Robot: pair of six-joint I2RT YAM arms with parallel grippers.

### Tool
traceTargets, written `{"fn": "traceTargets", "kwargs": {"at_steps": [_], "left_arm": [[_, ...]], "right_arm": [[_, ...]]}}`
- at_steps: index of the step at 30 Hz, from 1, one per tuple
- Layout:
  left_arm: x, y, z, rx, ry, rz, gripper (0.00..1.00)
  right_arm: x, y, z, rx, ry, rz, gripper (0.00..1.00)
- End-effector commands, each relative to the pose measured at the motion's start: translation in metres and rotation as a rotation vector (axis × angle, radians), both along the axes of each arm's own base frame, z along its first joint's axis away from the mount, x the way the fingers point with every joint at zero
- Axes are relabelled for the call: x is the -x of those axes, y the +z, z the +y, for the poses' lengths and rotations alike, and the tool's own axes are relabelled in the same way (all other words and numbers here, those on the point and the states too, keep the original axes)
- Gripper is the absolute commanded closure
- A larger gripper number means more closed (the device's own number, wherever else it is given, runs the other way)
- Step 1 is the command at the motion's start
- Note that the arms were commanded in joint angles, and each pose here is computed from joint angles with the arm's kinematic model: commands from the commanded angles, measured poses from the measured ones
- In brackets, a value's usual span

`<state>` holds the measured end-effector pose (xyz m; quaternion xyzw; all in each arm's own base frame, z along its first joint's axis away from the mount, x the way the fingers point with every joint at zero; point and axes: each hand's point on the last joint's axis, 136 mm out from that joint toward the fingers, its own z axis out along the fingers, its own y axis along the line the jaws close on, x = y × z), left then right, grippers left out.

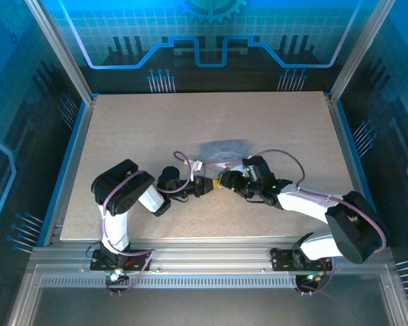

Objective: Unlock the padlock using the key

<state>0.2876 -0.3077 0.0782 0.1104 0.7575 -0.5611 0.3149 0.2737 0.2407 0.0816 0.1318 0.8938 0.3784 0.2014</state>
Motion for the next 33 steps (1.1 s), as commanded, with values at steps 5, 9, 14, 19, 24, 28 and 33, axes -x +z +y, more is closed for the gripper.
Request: {"fn": "traceTargets", "kwargs": {"at_steps": [5,9,14,19,24,28,33], "left_arm": [[0.003,0.016,-0.007,0.039,-0.02,-0.061,1.0],[0.006,0.017,-0.009,0.043,-0.029,-0.055,1.0],[0.008,0.021,-0.012,0.054,-0.038,-0.052,1.0],[0.01,0.026,-0.012,0.064,-0.042,-0.053,1.0],[0.009,0.02,-0.01,0.049,-0.026,-0.048,1.0],[0.007,0.011,-0.008,0.028,-0.004,-0.045,1.0],[0.002,0.007,-0.004,-0.015,0.032,-0.075,1.0]], "right_arm": [[-0.017,0.028,0.011,-0.103,-0.031,-0.097,0.44],[-0.02,0.023,0.014,-0.115,-0.045,-0.075,0.46],[-0.021,0.01,0.016,-0.115,-0.062,-0.021,0.47],[-0.021,0.004,0.017,-0.137,-0.073,-0.006,0.57],[-0.019,0.002,0.013,-0.102,-0.08,0.001,0.88],[-0.016,-0.001,0.008,-0.059,-0.092,0.011,0.96],[-0.008,-0.014,0.0,0.028,-0.095,0.061,1.0]]}}
